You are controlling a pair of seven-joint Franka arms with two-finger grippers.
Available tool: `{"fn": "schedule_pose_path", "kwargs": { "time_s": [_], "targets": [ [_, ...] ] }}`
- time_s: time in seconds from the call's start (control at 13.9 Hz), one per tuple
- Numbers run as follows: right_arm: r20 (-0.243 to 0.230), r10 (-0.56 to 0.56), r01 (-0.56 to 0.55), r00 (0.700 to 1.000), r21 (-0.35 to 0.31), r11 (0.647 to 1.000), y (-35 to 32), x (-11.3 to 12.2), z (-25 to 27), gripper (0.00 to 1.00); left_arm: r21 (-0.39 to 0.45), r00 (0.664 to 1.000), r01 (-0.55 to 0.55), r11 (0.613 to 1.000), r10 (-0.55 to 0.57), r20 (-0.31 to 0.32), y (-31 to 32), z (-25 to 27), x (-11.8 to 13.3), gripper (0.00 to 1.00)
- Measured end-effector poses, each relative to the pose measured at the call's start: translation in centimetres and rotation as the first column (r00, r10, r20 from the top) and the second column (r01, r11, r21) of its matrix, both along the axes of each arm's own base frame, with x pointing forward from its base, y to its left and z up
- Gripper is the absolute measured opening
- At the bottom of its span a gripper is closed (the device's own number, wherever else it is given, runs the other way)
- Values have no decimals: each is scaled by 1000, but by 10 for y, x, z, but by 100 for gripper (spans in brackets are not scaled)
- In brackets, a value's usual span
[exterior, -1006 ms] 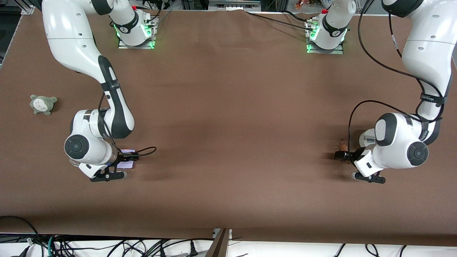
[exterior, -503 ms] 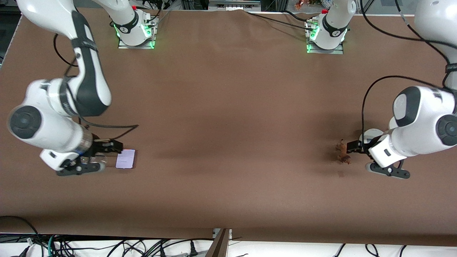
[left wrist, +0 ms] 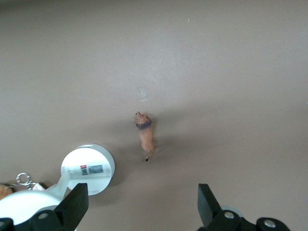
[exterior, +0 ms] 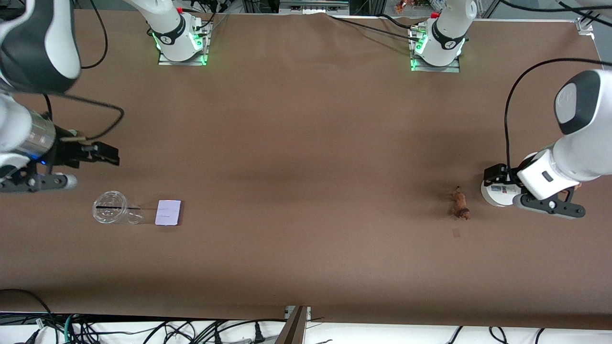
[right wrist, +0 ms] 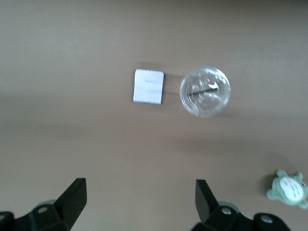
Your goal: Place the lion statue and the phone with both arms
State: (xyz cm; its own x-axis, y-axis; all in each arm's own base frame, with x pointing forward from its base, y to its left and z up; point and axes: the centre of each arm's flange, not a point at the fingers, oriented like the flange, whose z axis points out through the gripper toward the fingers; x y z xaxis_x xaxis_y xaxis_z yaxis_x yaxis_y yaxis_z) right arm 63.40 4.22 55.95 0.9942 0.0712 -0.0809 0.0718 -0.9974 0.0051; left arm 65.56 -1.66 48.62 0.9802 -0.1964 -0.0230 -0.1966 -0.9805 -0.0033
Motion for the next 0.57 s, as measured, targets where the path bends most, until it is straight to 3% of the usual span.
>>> {"fn": "schedule_pose_path", "kwargs": {
  "time_s": [0.43, 0.57],
  "targets": [
    [-1, -57, 57, 998, 33, 998, -52, -46, 48, 100, 67, 999, -24, 997, 22, 29, 2, 96, -51, 100],
    [-17, -48, 49, 999, 43, 998, -51, -57, 55, 100, 49, 998, -52, 997, 50, 31, 8, 114, -63, 100]
  ]
}}
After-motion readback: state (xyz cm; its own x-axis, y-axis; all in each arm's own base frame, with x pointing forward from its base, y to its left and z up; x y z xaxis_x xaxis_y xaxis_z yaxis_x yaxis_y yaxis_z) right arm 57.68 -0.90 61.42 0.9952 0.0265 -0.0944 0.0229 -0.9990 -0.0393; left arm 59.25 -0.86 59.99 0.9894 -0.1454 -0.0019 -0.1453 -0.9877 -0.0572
